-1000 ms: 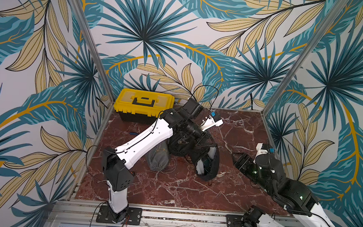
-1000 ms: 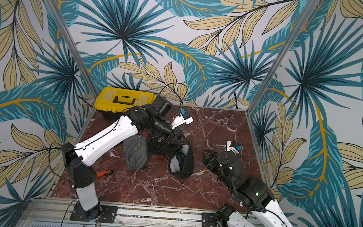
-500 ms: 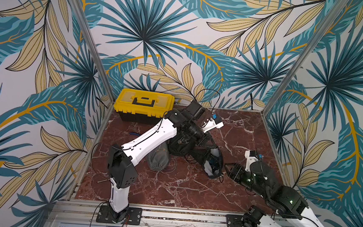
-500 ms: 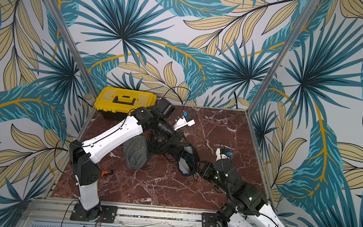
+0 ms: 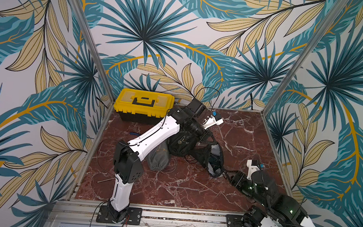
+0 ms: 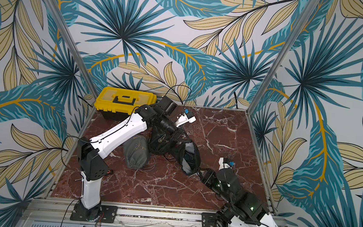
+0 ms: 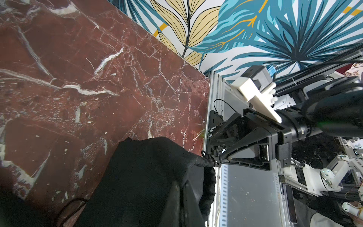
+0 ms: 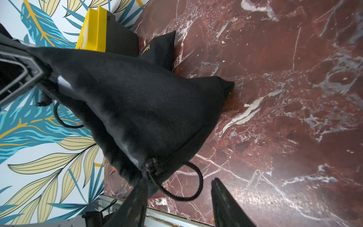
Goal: Pack away hair dryers
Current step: Pull the drawstrings on both sides of the drawstring bag.
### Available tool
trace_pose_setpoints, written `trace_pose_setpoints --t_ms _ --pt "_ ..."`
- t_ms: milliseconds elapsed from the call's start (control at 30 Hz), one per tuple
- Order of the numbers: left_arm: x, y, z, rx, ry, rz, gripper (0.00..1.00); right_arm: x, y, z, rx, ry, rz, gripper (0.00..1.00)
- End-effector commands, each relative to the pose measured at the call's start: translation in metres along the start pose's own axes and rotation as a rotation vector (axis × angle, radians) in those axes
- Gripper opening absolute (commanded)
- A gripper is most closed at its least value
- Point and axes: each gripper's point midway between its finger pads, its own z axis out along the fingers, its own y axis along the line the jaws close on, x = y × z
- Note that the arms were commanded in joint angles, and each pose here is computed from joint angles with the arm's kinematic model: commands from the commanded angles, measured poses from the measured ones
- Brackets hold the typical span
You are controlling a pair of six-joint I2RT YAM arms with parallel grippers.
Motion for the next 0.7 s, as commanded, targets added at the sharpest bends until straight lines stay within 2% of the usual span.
trace_pose_setpoints --t_ms 0,500,667 --pt "-0.022 -0.017 -0.021 0.011 -0.067 0.067 0.0 0.006 0.001 0.006 -0.054 0.011 0.083 0.54" --pt "-0.025 -0.012 -0.022 0.008 -0.073 0.059 0.0 0.009 0.011 0.033 -0.268 -0.033 0.275 0.53" --pt "-0.03 -0.005 -0.026 0.015 -0.088 0.033 0.0 0.002 0.012 0.032 -0.302 -0.076 0.296 0.51"
